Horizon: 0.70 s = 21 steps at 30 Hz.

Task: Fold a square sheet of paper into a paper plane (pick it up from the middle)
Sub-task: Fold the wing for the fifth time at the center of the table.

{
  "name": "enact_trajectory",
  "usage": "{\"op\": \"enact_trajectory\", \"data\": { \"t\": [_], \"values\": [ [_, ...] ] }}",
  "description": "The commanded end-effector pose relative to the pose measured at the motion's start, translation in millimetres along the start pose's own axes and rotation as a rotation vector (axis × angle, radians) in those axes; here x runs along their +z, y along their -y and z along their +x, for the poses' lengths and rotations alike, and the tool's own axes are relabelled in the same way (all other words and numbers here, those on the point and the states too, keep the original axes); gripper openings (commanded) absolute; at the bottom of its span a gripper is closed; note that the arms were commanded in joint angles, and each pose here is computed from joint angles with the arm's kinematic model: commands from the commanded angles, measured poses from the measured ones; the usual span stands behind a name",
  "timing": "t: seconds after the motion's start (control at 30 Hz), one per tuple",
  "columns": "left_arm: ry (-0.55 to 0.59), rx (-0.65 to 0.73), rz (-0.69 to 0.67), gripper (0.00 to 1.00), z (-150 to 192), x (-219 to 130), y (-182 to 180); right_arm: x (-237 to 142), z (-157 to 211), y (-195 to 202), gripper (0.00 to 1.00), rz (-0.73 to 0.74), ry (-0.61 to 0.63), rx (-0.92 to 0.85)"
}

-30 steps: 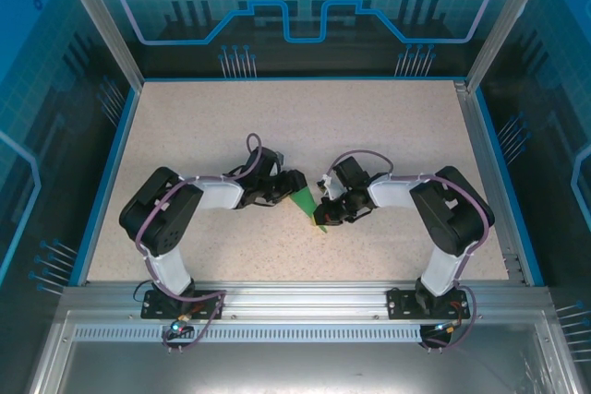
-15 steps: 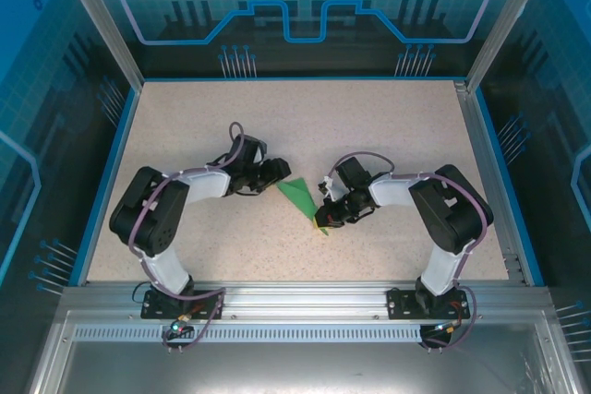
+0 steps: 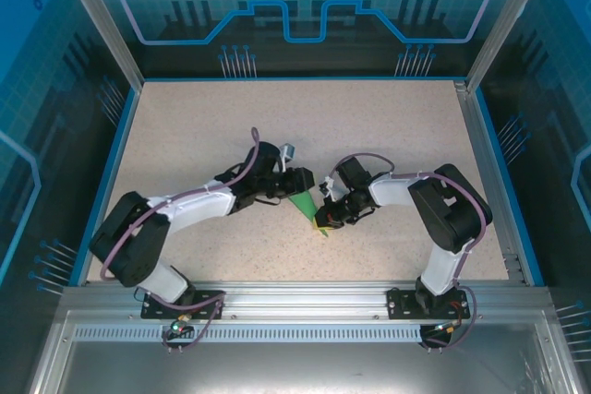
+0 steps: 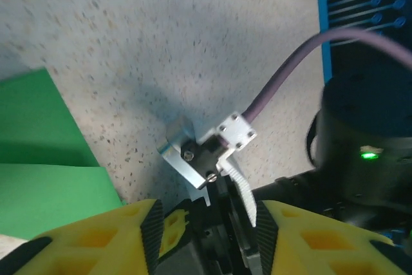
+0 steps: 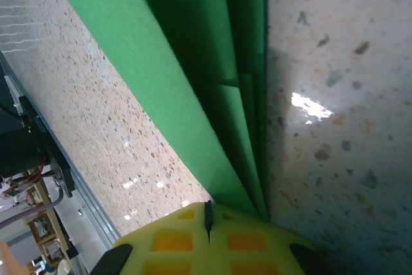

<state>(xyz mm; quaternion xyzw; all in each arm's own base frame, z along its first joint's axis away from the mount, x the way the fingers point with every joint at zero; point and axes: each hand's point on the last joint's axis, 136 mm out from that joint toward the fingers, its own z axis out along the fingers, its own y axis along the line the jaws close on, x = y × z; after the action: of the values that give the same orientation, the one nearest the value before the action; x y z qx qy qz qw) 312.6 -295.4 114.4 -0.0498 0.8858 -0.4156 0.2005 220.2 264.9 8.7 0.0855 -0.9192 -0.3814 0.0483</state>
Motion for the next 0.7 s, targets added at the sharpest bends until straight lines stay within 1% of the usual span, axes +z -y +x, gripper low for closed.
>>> {"op": "enact_trajectory", "data": {
  "t": [0.0, 0.13, 0.2, 0.3, 0.43, 0.57, 0.67],
  "values": [
    [-0.034, -0.073, -0.042, 0.42, 12.0, 23.9, -28.8, 9.0, 30.0, 34.9, 0.00, 0.095, -0.086, 0.148],
    [-0.057, -0.117, -0.069, 0.39, 21.9, 43.0, -50.3, 3.8, 25.7, 27.1, 0.00, 0.073, -0.056, 0.141],
    [-0.056, -0.133, -0.112, 0.36, 26.0, 47.5, -65.2, 0.0, 22.5, 17.0, 0.00, 0.039, -0.034, 0.125],
    [-0.057, -0.143, -0.168, 0.35, 31.8, 49.9, -83.4, -9.0, 14.6, 2.6, 0.00, 0.005, 0.015, 0.101],
    [-0.079, -0.141, -0.193, 0.35, 38.6, 53.5, -93.7, -15.1, 2.9, -22.3, 0.00, -0.071, 0.062, 0.060],
    [-0.100, -0.139, -0.193, 0.35, 42.9, 55.4, -96.3, -9.6, -10.4, -30.2, 0.00, -0.059, 0.072, 0.040],
    [-0.103, -0.134, -0.197, 0.35, 42.7, 54.3, -95.5, 3.0, -12.9, -21.4, 0.00, -0.021, 0.045, 0.058]
  ]
}}
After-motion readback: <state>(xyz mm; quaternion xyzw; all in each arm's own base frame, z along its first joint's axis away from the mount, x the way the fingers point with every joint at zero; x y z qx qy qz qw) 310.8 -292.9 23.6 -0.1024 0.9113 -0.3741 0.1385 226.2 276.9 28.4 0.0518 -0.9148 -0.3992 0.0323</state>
